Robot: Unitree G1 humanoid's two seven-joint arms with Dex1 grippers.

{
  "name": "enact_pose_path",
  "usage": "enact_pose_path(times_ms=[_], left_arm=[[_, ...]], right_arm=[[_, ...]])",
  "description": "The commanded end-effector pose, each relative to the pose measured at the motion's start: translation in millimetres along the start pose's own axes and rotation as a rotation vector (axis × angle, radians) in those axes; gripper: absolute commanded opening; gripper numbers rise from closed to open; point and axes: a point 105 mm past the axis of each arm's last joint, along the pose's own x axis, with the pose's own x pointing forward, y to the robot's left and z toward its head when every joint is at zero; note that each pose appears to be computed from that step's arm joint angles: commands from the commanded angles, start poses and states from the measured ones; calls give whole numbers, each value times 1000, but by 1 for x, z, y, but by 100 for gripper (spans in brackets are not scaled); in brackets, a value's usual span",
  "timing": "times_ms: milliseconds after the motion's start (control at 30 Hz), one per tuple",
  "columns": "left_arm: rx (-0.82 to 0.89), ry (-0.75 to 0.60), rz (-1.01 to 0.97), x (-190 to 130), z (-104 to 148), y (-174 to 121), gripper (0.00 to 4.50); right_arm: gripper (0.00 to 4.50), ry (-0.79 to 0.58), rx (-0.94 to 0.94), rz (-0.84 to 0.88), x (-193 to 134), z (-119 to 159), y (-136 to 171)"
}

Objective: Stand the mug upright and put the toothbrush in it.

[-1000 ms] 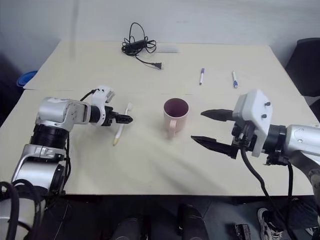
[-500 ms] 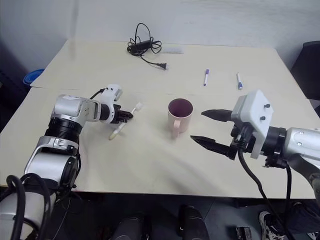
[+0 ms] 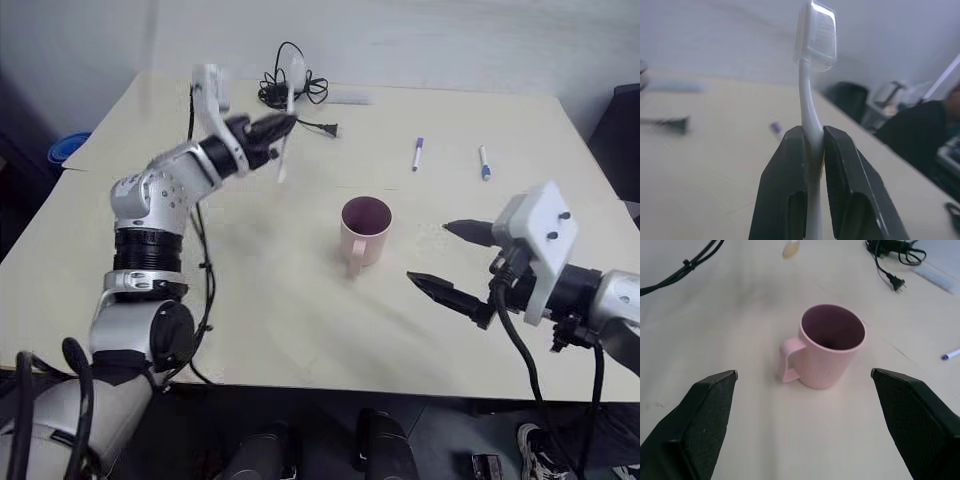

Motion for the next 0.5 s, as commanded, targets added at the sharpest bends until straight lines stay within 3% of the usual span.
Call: enact_pose_path(times_ms=[33,167,367,500], left_arm=[[62,-29,-192,17,-2,-44,20],[84,-6,-251,30,-23,-61,20],[110,-11,-235,39,-45,-57,20],[66,-8,-269,36,-53,-57,145]], right_arm=[[447,-31,-31,-44,-6,7,1],[447,-35,-17,-64,-6,5,0],[447,-55,-3,-78,-4,9,1],[450,-57,1,-69,-4,11,2]])
